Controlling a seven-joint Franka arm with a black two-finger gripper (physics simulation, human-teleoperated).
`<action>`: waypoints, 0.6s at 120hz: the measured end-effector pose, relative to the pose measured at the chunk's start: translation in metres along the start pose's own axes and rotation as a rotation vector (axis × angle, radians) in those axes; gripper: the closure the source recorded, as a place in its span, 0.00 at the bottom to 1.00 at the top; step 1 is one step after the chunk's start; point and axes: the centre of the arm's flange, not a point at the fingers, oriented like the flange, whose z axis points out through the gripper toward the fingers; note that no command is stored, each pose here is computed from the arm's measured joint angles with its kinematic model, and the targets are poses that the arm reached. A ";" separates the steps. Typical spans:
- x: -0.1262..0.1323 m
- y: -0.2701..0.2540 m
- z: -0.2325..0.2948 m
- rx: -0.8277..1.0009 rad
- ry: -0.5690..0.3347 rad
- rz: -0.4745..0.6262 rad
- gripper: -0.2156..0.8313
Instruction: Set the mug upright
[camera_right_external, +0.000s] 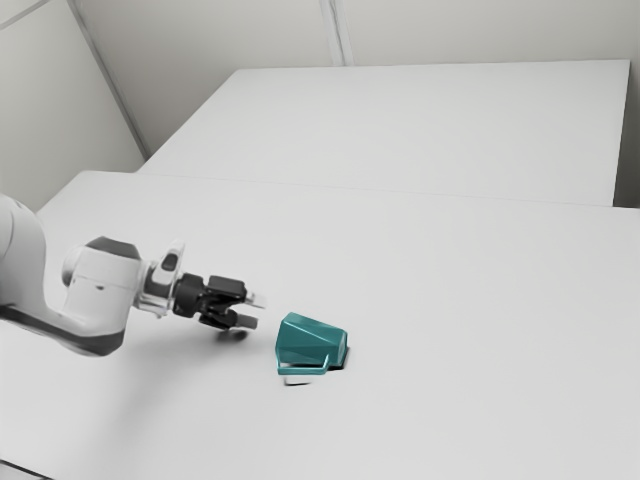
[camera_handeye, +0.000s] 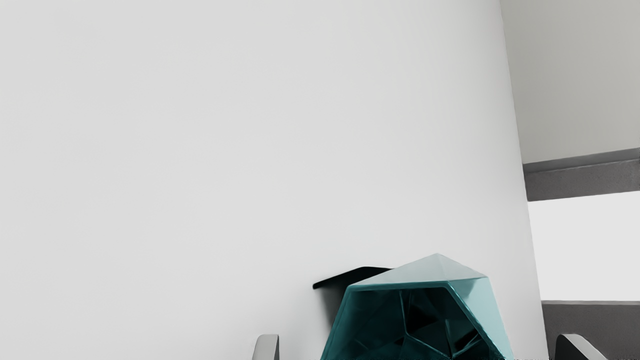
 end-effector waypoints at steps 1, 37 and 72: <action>0.000 0.000 0.001 -0.001 0.001 0.003 0.21; -0.027 0.015 0.026 -0.057 0.004 0.052 0.21; -0.030 0.031 0.047 -0.073 -0.023 0.022 0.21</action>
